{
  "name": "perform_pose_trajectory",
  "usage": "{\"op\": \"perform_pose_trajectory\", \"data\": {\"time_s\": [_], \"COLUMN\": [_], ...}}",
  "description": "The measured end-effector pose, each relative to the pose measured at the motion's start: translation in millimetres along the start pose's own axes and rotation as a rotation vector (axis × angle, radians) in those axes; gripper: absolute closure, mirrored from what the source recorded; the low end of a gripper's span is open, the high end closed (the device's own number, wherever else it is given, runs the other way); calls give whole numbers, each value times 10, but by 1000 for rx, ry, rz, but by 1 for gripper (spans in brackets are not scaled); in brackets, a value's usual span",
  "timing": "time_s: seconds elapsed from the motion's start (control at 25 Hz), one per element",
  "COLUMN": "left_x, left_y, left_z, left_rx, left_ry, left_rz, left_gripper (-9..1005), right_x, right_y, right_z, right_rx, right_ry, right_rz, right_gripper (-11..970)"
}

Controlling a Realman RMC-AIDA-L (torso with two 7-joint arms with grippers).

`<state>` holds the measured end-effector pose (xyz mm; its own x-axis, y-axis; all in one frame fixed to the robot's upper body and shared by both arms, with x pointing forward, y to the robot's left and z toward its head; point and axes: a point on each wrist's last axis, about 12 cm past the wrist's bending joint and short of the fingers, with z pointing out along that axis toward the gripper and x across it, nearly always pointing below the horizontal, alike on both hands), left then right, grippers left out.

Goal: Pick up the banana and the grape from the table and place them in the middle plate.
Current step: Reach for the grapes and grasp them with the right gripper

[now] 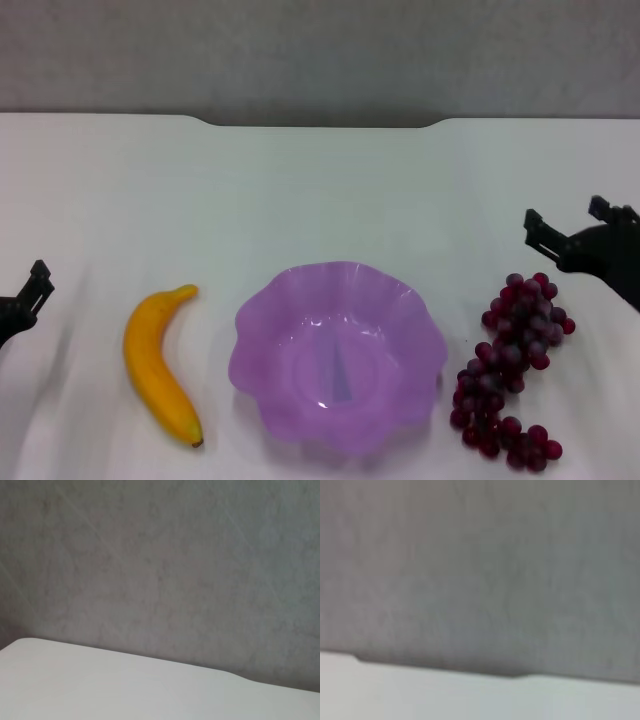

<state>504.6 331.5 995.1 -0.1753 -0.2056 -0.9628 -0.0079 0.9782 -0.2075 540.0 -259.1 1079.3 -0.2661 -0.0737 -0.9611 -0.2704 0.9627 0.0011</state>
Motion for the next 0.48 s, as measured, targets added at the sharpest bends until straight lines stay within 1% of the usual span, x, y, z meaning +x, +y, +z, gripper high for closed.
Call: {"op": "perform_pose_trajectory", "data": {"time_s": [0.08, 0.2, 0.36, 0.48], "left_x": [-1, -7, -12, -18], "left_y": [-2, -8, -16, -27], "left_z": [3, 12, 24, 38], "left_rx": [1, 3, 5, 8], "left_ry": [0, -1, -1, -1], "left_rz": [1, 1, 2, 2], "left_gripper": [197, 198, 198, 198], "right_x": [-116, -202, -334, -383], "right_y": [33, 131, 267, 286], "right_z": [43, 87, 174, 206], "right_rx": [-5, -42, -118, -139], "right_ry": [104, 250, 367, 432], "right_rz": [11, 3, 21, 42], "right_gripper": [69, 70, 70, 71]}}
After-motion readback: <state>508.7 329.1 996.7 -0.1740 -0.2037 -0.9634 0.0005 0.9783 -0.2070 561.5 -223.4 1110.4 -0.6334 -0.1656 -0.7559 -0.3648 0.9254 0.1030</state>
